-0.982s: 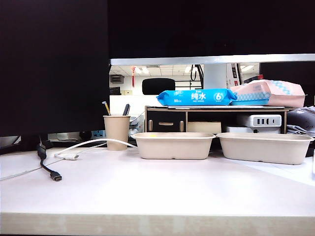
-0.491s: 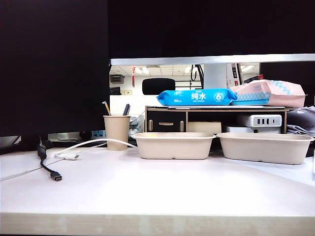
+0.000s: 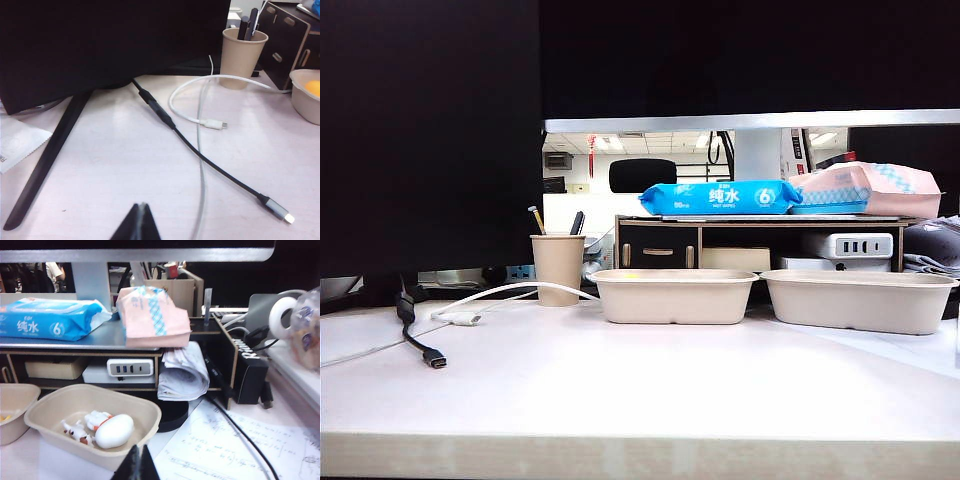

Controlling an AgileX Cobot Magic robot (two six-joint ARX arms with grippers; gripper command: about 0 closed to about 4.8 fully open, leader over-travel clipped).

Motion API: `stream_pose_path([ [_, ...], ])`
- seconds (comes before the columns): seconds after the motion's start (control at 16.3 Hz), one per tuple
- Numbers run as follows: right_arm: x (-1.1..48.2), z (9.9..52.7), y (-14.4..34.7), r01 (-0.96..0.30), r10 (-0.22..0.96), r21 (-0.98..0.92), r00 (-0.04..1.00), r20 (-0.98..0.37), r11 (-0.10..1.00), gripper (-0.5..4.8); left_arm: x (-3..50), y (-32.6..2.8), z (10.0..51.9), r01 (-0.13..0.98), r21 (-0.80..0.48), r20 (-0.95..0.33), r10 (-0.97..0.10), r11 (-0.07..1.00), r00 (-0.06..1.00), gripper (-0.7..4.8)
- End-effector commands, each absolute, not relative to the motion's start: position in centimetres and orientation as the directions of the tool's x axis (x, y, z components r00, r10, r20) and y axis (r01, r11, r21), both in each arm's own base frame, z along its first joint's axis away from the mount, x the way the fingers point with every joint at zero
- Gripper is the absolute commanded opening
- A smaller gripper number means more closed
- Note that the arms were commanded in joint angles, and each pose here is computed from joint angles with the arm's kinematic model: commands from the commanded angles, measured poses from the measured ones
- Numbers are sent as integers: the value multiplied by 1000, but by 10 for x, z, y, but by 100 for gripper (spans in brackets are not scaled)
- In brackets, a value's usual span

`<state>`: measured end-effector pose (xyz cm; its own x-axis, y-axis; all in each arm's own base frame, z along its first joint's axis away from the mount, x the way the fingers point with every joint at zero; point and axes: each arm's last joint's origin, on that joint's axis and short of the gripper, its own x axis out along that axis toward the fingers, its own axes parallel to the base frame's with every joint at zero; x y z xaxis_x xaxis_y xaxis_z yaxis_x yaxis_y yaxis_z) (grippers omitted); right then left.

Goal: Put the dolls with similar colors into the same paper box, while dolls with different colors go into separate paper boxes.

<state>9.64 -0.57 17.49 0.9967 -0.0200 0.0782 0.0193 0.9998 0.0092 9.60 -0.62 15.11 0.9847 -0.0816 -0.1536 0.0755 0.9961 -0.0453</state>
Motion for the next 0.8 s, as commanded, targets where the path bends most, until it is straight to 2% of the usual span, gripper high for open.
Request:
stream_pose_path([
  [0.06, 97, 176, -6, 12, -13, 12, 995, 97, 1000, 0, 96, -6, 150, 79, -45, -165, -85, 996, 983, -5],
  [0.31, 97, 176, 2, -43, 44, -13, 994, 101, 999, 0, 96, -6, 150, 79, -45, -164, -85, 996, 983, -5],
  [0.8, 97, 176, 4, -3, 4, -7, 995, 100, 1000, 0, 96, -6, 150, 79, -45, -164, -85, 996, 983, -5],
])
